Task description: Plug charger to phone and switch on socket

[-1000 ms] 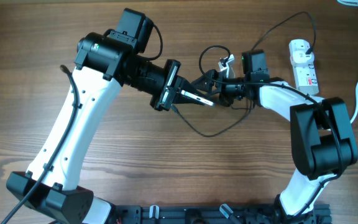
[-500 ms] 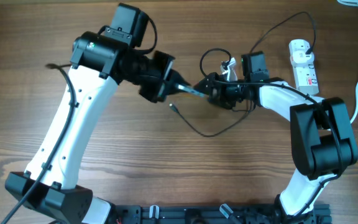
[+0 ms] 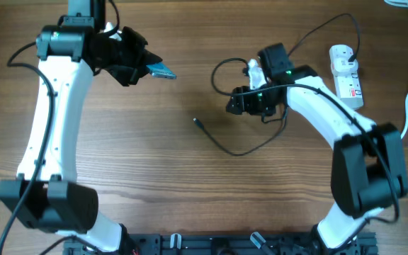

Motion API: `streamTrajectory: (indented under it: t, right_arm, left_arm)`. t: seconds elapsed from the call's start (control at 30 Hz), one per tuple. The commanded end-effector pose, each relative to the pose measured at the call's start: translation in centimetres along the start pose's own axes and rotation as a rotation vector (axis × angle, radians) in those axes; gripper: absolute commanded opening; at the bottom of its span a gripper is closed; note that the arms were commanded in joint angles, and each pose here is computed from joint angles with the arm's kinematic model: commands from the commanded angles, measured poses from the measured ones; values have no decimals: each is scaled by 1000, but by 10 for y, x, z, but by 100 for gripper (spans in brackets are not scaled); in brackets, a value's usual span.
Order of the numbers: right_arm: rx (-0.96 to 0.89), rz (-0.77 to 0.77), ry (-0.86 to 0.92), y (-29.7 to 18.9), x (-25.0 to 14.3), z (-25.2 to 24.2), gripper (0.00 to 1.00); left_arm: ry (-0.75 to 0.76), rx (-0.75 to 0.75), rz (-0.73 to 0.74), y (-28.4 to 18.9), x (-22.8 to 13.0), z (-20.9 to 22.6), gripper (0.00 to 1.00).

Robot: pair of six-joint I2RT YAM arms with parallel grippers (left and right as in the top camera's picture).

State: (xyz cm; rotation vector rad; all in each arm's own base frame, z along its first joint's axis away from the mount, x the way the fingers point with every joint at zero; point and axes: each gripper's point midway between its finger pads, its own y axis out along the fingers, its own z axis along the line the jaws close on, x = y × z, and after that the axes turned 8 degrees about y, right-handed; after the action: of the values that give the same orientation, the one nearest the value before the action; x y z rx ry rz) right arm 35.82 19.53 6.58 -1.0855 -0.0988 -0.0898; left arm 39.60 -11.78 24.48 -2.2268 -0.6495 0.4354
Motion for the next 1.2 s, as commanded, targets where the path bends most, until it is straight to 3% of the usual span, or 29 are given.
streamTrajectory:
  t: [0.0,0.1,0.2,0.27,0.4,0.5,0.6,0.83,0.9,1.03,1.17]
  right_arm:
    - [-34,-194,-216,-54,25,41,81]
    - [25,-285,-249,-89,28,62,77]
    - [68,-265,-366,-105,11,74,52]
    - [59,-182,-428,-98,-8,69,43]
    - [-19,-91,-589,-72,-35,59,49]
    - [-128,-104,-661,-49,-39,57,49]
    - [-145,-47,-757,-8,-48,66,48]
    - [-175,114,-754,62,-65,40,43]
    - [-165,103,-759,73,-61,41,42]
    - [-138,88,-787,83,-63,53,28]
    - [-122,27,-822,87,-56,68,26]
  left_arm:
    - [28,-123,201,17,-6,-5,4]
    - [-39,-160,319,39,-7,-2,4]
    - [-95,-161,385,60,-3,7,4]
    - [-109,-149,394,68,0,12,4]
    - [122,-190,305,80,21,10,4]
    - [131,-65,213,86,38,31,4]
    - [295,76,91,89,63,54,4]
    - [379,102,58,89,71,57,4]
    - [382,121,43,89,74,59,4]
    - [382,121,43,89,74,59,4]
    - [388,116,36,89,76,58,4]
